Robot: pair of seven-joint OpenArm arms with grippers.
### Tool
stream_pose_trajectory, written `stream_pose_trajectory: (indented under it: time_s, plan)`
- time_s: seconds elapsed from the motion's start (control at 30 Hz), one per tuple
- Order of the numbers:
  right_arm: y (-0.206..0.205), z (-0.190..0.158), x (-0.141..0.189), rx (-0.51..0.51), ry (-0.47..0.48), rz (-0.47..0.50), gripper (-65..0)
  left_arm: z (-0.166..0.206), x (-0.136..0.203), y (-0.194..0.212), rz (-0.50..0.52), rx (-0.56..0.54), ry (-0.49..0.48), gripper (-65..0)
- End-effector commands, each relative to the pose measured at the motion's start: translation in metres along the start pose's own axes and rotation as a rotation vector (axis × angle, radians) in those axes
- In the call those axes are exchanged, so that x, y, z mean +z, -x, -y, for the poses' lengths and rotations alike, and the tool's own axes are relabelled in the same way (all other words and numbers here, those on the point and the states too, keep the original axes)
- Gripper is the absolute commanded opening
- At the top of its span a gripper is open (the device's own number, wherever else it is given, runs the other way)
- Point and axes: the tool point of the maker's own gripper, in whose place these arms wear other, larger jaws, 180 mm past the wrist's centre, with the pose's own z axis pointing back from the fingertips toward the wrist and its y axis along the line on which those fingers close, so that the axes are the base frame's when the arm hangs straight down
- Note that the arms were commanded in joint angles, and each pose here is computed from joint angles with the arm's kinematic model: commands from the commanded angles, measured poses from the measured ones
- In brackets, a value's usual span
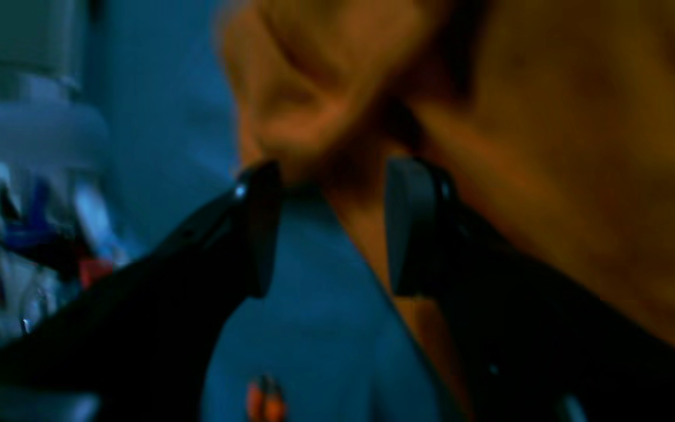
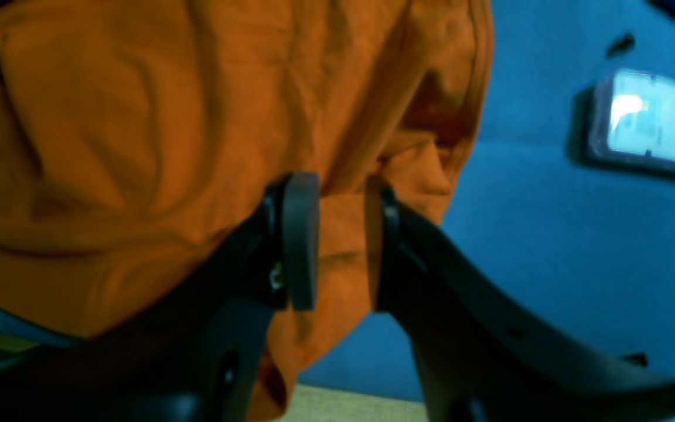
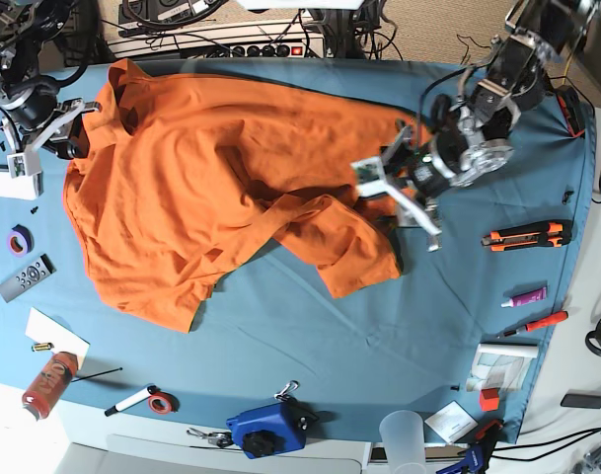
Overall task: Layout the t-shirt on the table in an organized manner, then fold the t-shirt properly
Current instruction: 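Release with the left gripper and grasp the t-shirt hem near the blue device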
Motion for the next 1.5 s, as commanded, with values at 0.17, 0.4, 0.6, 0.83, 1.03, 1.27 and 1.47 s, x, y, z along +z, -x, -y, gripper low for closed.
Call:
stream_pose_trajectory:
  time_s: [0.17,0.4,0.6,0.83,1.03,1.27,1.47]
  plan:
    - [-0.013,0.003,0.005,0.022,0.01,0.044,-50.7,-0.005,-0.019,-0.009,-0.006,-0.158,0.001,-35.5]
    - [-0.013,0.003,0.005,0.022,0.012,0.042,-50.7,-0.012,-0.041,0.005,-0.063,-0.208,-0.009,-35.5]
    - [-0.013,0.003,0.005,0.022,0.012,0.044,-50.7,-0.025,-0.047,0.009,-0.072,-0.191,-0.065,-35.6]
    - [-0.017,0.003,0.005,0.022,0.012,0.068,-50.7,-0.011,-0.054,-0.011,-0.018,-0.156,-0.002,-45.5]
    - [-0.017,0.004,0.005,0.023,0.015,0.065,-50.7,-0.03,-0.058,-0.038,0.059,-0.033,-0.103,-64.4]
    - [-0.016,0.005,0.005,0.026,0.023,0.059,-50.7,-0.1,-0.064,-0.074,0.124,0.075,-0.271,-65.0]
    - [-0.015,0.005,0.005,0.027,0.025,0.057,-50.7,-0.156,-0.113,-0.064,0.029,0.111,-0.287,-65.0]
